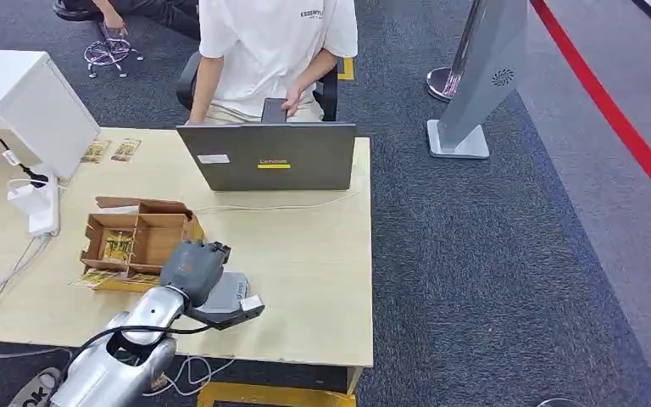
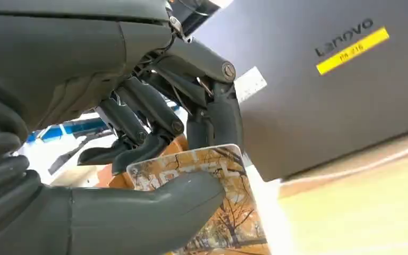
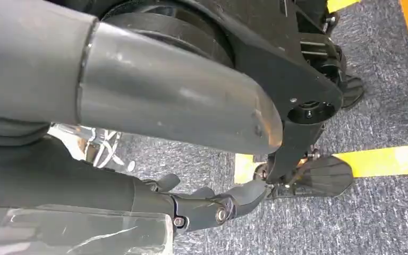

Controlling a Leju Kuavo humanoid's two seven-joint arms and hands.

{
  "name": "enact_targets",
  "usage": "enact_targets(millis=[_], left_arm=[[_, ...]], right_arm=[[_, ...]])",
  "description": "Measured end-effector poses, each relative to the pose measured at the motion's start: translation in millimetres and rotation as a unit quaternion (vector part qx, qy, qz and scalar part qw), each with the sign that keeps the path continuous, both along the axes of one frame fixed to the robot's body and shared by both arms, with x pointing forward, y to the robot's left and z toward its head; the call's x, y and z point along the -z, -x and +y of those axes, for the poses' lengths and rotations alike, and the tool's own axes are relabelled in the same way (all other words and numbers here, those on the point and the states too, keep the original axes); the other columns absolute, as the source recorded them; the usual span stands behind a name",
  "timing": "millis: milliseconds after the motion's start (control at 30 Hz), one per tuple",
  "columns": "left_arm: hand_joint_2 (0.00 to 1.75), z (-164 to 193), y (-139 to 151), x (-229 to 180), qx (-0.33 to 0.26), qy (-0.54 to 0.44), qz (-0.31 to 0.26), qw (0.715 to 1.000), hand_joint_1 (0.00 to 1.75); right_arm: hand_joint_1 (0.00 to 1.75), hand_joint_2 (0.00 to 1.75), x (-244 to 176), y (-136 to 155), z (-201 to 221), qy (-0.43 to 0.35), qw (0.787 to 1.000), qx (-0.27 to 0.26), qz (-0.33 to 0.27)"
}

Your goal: Pass the card to the sensor for recognition and then transmit it.

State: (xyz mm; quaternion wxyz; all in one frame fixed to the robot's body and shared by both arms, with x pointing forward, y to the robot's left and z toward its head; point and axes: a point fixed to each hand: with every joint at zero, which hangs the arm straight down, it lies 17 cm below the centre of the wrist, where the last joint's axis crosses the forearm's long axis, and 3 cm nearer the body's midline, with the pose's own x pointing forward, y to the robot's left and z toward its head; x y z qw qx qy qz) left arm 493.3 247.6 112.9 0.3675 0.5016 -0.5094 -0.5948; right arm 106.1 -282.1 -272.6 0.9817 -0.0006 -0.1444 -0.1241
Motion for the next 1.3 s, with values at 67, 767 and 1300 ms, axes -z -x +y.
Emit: enact_targets(millis=[67, 767, 1300], left_arm=[[1.75, -10.0, 0.0, -19.8, 0.007, 0.010, -0.042, 0.999, 1.75], [1.75, -67.1, 33.2, -87.3, 0.062, 0.054, -0.116, 0.990, 1.75], [1.75, 4.7, 51.1, -12.8, 0.068, -0.039, 0.002, 0.997, 1.75]], right_arm=[[0.00, 0.00, 0.0, 0.2, -0.6, 0.001, 1.000, 0.001, -0.001], [0.00, 0.00, -0.1, -1.6, -4.1, 0.005, 1.000, 0.021, -0.003], [0.00, 0.00, -0.1, -0.1, -7.3, 0.003, 0.999, 0.051, -0.006]])
